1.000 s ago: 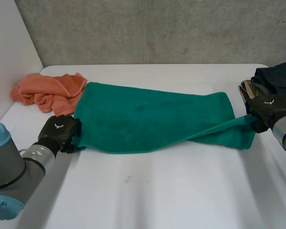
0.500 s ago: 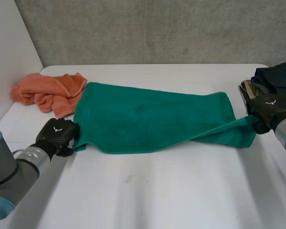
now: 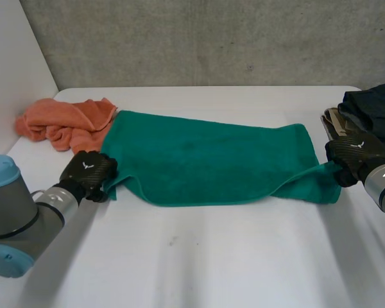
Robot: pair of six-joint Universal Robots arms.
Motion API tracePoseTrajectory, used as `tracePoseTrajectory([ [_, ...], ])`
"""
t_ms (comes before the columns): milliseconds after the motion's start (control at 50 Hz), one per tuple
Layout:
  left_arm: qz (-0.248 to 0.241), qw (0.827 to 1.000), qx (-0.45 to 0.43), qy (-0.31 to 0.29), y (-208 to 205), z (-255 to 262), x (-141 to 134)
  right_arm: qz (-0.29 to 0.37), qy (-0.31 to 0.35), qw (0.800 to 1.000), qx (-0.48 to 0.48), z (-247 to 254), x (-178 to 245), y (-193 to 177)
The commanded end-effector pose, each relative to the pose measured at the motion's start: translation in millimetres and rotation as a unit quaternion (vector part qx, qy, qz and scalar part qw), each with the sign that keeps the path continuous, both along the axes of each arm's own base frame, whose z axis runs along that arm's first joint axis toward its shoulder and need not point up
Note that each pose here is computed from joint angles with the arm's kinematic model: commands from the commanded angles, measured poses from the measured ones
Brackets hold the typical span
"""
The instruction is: Fold the laundry.
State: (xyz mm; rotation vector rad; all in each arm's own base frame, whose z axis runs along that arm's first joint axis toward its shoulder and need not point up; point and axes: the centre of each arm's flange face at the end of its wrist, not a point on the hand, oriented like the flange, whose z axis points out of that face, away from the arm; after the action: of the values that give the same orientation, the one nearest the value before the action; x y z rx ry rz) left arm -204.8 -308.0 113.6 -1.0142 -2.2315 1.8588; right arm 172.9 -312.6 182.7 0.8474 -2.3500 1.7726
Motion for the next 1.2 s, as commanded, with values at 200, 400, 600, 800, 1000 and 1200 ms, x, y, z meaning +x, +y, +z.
tracePoseTrajectory([
  [200, 0.009, 1.000, -0.027, -0.005, -28, -3, -18, 0.003, 0.001, 1.000, 0.002, -6, 1, 0],
  [400, 0.037, 0.996, -0.074, 0.042, -22, 54, -13, 0.006, 0.014, 1.000, -0.007, 3, 0, 0],
  [600, 0.068, 0.982, -0.165, 0.065, 25, 165, 19, 0.044, 0.133, 0.990, -0.035, 90, -7, 33],
  [800, 0.077, 0.992, -0.101, 0.016, 59, 180, 46, 0.046, 0.165, 0.985, -0.006, 125, -20, 50],
  [1000, 0.038, 0.998, -0.007, -0.058, 28, 102, 38, 0.070, 0.148, 0.984, 0.063, 56, -14, 12],
  [1200, 0.012, 0.996, -0.057, -0.070, -36, 56, 2, 0.015, 0.131, 0.991, -0.007, 12, -1, -49],
])
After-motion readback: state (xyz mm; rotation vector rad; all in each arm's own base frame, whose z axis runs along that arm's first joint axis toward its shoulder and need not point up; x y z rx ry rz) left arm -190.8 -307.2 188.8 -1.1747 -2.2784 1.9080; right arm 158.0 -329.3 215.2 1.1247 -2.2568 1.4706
